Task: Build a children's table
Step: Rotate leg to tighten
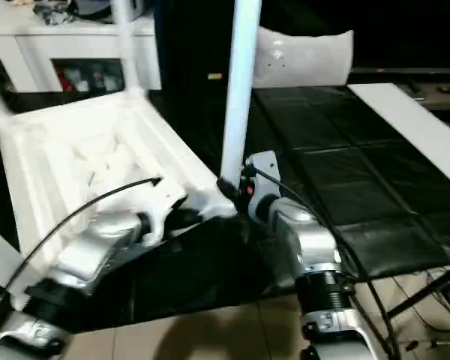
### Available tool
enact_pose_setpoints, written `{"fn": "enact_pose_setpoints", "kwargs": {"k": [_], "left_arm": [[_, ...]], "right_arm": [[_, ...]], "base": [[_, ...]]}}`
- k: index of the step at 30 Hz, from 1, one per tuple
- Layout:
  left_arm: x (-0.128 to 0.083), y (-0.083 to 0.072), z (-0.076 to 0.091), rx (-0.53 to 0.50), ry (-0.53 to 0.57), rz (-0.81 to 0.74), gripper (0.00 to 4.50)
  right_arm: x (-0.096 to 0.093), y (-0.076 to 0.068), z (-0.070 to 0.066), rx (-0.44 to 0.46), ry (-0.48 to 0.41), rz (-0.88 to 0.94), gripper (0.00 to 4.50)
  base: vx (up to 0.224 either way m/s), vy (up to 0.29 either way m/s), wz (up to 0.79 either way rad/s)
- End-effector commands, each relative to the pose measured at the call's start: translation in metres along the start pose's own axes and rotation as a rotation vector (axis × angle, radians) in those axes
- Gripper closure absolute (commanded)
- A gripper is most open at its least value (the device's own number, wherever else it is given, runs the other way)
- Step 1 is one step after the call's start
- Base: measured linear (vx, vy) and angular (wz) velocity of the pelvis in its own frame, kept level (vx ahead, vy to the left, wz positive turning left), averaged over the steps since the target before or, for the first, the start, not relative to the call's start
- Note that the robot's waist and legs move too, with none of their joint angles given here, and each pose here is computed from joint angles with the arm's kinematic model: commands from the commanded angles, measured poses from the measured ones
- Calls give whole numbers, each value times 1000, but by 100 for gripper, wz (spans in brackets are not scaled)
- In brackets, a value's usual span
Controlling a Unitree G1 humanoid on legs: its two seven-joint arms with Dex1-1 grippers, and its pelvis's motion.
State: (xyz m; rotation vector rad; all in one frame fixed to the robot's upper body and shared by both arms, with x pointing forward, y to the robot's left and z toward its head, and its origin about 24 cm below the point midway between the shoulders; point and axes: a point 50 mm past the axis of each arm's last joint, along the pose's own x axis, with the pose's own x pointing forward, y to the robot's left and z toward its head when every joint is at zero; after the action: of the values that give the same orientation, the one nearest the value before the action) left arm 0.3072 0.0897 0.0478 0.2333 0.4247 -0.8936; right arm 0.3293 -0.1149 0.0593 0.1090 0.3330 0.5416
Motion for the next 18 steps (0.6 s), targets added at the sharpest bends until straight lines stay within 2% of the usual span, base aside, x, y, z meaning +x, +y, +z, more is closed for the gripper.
{"fn": "enact_pose_setpoints", "kwargs": {"k": [1,5,9,14,18], "left_arm": [[1,-5,23,47,-92,-25,450],[-2,-3,21,59,-85,-16,450],[-8,-1,17,88,-78,-58,450],[-17,2,11,144,-53,-136,450],[-27,3,4,227,1,-250,450]], "right_arm": [[-1,4,-5,15,20,7,171],[-6,2,-3,-1,-2,15,137],[-14,-7,-1,-44,-13,73,93],[-27,-21,5,-124,17,187,56],[-42,-30,13,-214,42,347,14]], "base": [[0,0,0],[0,0,0],[0,0,0],[0,0,0],[0,0,0]]}}
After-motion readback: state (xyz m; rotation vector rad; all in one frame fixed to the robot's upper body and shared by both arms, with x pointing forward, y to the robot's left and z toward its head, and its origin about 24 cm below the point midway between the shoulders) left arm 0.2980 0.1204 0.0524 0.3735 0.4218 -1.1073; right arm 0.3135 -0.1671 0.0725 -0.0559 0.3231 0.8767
